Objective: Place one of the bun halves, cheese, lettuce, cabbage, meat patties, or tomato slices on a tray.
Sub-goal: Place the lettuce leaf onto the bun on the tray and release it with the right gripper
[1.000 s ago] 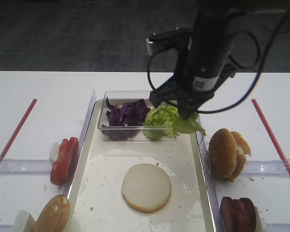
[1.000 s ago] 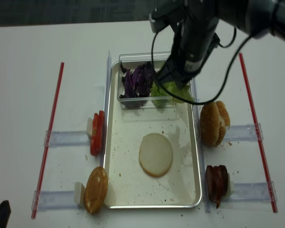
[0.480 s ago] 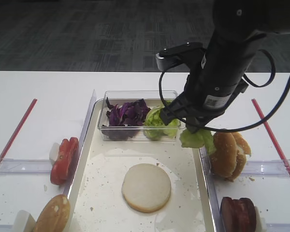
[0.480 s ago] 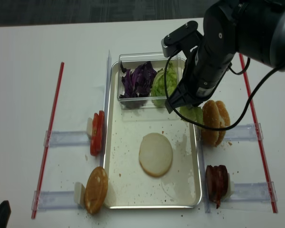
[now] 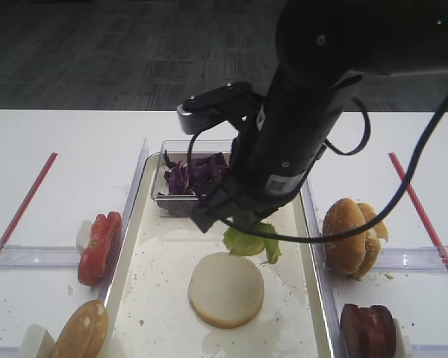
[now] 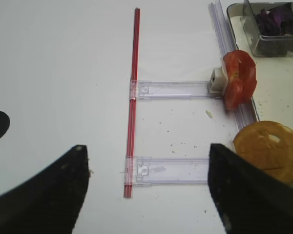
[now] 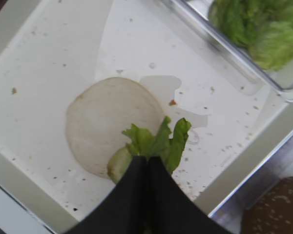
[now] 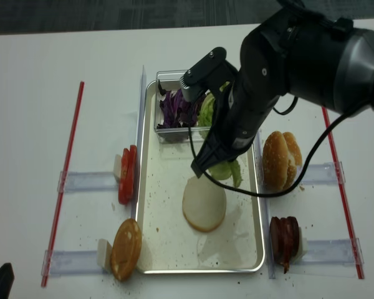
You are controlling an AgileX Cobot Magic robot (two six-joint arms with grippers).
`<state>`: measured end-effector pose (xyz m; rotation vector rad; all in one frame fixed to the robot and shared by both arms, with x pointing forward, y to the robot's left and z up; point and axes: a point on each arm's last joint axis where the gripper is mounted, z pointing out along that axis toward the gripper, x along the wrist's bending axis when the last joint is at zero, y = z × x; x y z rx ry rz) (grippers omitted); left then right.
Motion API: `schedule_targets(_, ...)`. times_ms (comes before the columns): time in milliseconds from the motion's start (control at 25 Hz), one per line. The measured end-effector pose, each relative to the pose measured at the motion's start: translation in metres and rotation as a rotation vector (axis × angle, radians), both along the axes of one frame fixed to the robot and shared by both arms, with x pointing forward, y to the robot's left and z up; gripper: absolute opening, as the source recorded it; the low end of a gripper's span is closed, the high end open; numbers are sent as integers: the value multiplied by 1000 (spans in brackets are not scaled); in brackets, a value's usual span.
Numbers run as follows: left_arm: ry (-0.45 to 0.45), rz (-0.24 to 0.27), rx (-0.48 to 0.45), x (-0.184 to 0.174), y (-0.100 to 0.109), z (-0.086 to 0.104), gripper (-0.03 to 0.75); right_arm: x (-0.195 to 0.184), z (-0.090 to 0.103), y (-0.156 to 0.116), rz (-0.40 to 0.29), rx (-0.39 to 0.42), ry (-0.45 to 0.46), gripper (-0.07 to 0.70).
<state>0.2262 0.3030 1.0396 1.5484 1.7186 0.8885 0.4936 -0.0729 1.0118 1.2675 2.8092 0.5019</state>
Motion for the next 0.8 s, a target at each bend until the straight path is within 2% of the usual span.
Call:
schedule_targets(200, 0, 0, 0, 0, 0, 0, 473, -9, -8, 16, 44, 1, 19, 45)
schedule_targets(800, 1, 0, 0, 0, 0, 0, 473, -10, -10, 21, 87, 37, 24, 45)
